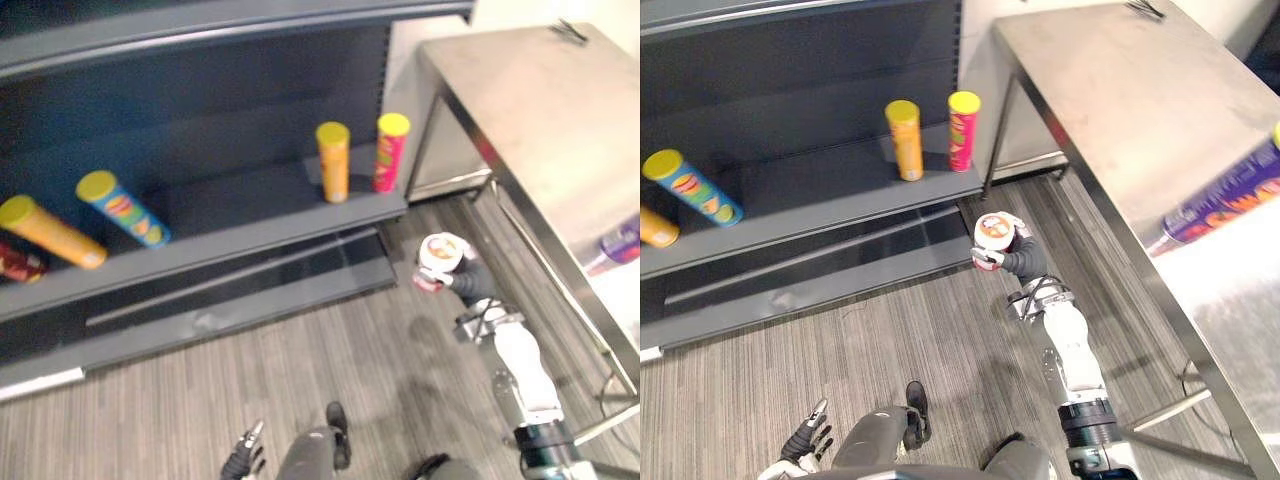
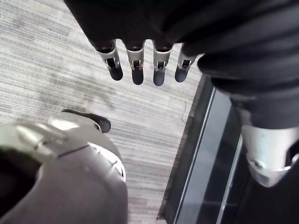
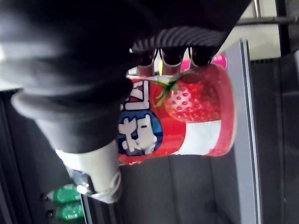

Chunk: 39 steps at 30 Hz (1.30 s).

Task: Put the gum and the chips on the shelf.

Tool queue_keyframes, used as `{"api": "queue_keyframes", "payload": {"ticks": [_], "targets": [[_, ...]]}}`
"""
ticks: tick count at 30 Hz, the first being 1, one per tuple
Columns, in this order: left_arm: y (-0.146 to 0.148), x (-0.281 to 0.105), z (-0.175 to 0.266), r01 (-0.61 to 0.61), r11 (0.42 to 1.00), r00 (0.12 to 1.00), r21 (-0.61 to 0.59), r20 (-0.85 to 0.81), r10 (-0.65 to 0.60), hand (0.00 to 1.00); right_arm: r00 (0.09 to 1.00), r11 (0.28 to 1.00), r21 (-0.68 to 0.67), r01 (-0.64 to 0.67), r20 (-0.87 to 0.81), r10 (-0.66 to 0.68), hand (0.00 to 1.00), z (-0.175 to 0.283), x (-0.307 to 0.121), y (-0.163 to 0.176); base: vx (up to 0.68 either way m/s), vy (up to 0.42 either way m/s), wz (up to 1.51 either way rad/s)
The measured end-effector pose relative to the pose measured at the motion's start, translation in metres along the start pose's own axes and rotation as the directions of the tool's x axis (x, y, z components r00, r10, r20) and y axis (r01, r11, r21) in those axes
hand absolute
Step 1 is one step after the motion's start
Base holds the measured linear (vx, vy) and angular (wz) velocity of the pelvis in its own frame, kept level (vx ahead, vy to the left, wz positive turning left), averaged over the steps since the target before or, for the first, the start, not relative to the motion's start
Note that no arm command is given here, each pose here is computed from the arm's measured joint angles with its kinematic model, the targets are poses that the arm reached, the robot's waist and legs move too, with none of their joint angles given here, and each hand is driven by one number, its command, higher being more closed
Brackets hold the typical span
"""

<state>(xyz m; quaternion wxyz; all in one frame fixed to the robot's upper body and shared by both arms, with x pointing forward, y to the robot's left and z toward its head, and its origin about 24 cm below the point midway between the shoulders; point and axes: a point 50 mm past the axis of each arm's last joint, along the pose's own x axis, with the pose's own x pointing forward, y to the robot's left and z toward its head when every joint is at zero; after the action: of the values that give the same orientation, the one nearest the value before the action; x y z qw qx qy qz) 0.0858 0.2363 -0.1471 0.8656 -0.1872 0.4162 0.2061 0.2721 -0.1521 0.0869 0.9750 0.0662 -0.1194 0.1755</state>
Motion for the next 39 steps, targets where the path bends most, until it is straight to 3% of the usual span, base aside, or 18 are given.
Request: {"api": "queue_keyframes", "payload": {"ticks": [7,39], "targets": [[0.002,0.002,0.002,-0.016,0.999,1.0,0.041,-0.009,0.017,0.0,1.0,0.99,0.141,-0.001,0.028,-0.003,1.0,-0.002,-0.016,0.009,0.15,-0.004,0.95],[-0.019,0.01,0.007,0.062,0.992,0.998,0.107,-0.017,-0.061,0.0,0.977,0.968,0.133,0.212,0.003,-0.214,1.0,-0.006,-0.054,-0.018,0.06,-0.052,0.11]]}}
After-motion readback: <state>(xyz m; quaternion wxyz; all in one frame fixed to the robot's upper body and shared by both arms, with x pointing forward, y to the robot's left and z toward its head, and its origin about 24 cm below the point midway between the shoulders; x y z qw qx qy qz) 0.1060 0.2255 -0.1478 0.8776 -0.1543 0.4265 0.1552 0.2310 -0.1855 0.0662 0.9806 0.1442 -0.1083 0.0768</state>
